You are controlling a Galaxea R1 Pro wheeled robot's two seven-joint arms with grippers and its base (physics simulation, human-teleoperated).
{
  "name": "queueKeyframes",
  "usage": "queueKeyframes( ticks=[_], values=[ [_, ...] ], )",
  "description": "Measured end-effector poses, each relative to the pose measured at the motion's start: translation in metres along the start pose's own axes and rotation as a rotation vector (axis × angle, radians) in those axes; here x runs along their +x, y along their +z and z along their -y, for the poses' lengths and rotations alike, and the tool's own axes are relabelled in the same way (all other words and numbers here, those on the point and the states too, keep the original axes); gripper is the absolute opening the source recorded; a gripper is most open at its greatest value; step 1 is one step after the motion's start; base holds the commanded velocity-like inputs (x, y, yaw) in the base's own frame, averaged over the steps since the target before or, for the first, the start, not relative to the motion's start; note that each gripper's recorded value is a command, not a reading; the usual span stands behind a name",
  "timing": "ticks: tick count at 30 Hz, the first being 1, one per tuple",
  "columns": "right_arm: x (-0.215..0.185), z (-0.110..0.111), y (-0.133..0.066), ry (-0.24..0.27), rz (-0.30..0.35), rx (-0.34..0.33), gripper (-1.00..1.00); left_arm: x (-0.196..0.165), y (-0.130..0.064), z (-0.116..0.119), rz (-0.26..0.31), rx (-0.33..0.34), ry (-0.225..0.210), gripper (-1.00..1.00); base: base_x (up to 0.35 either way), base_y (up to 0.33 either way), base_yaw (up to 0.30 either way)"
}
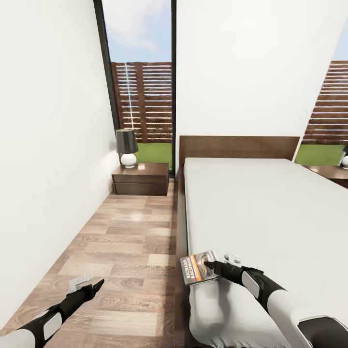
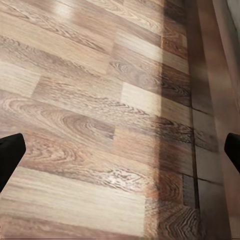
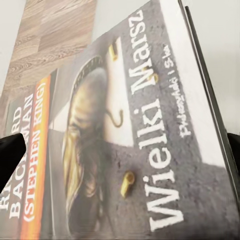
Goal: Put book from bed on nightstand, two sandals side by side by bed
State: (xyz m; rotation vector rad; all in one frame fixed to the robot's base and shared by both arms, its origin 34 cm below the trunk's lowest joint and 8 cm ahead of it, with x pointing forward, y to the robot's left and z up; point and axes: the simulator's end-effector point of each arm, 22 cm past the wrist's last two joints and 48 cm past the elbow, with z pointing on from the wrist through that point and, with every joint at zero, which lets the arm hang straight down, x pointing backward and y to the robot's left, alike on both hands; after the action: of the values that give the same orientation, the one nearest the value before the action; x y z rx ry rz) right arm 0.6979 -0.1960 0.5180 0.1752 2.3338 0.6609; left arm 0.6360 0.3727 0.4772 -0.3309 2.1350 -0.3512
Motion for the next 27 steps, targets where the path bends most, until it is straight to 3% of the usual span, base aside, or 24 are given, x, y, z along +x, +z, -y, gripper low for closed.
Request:
queueKeyframes(
  ticks=[7, 27],
  values=[
    [-0.0001, 0.0002, -0.0001, 0.0, 0.0, 0.0, 1.0, -0.0002, 0.0, 0.0, 0.001, 0.0, 0.0, 1.0, -0.167, 0.0, 0.0],
    [0.0, 0.0003, -0.0002, -0.001, 0.0, 0.001, 1.0, -0.0001, -0.0001, 0.0, 0.0, 0.0, 0.0, 1.0, -0.004, 0.0, 0.0]
  ],
)
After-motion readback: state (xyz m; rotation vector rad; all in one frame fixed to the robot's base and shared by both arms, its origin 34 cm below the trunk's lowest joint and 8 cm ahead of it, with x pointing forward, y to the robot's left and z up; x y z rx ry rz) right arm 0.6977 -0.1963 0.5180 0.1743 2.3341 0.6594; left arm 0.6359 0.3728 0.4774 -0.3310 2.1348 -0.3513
